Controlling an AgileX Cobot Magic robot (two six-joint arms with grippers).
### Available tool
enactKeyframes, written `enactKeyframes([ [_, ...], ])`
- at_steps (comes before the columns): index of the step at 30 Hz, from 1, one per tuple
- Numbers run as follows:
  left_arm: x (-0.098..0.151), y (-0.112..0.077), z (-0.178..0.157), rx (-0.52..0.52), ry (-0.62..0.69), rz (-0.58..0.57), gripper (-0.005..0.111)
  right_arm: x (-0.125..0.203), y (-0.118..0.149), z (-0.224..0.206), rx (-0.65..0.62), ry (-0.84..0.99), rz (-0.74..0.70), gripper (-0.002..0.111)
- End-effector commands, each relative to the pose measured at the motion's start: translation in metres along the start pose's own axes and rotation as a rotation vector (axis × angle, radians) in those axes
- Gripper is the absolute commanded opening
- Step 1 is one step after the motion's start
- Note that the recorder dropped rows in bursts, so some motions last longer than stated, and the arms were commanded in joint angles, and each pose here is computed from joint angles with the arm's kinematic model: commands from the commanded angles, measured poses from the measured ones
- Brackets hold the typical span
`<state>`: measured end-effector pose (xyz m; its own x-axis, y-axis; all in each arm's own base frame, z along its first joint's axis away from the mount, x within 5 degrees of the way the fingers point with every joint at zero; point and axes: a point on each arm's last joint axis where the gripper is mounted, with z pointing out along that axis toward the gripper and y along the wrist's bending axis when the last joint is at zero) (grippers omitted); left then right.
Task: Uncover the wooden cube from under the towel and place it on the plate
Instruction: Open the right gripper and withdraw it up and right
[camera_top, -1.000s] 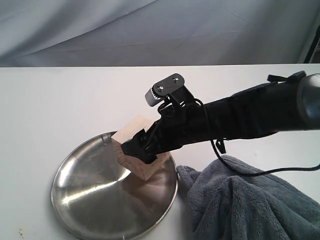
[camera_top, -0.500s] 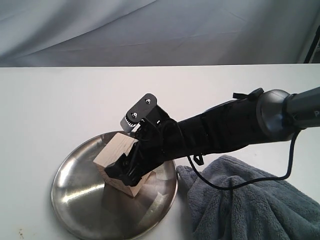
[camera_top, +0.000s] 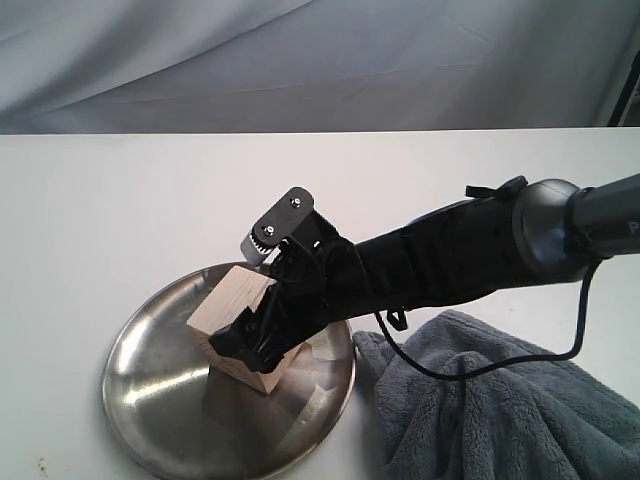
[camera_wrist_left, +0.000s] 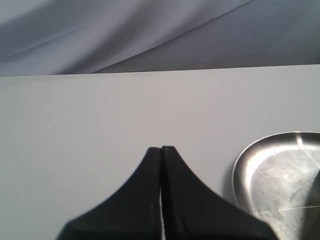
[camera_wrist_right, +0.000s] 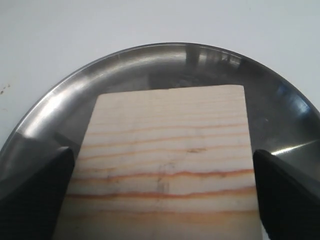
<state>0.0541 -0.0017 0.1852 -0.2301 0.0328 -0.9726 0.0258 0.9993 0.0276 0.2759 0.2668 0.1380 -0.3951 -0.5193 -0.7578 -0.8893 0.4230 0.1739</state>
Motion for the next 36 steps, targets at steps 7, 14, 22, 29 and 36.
enactKeyframes([
  [7, 0.000, 0.000, 0.000, -0.001, -0.011, -0.008, 0.000, -0.007, 0.003, -0.002, -0.016, -0.032, -0.068, 0.105],
  [14, 0.000, 0.000, 0.000, -0.001, -0.011, -0.008, 0.000, -0.008, 0.003, -0.002, -0.015, -0.033, -0.069, 0.105],
  [22, 0.000, 0.000, 0.000, -0.001, -0.011, -0.008, 0.000, -0.037, 0.007, -0.035, 0.082, -0.109, -0.157, 0.105],
  [29, 0.000, 0.000, 0.000, -0.001, -0.011, -0.008, 0.000, -0.069, -0.001, -0.095, 0.431, -0.155, -0.191, 0.105],
  [36, 0.000, 0.000, 0.000, -0.001, -0.011, -0.008, 0.000, -0.083, -0.010, -0.166, 0.850, -0.143, -0.177, 0.105],
])
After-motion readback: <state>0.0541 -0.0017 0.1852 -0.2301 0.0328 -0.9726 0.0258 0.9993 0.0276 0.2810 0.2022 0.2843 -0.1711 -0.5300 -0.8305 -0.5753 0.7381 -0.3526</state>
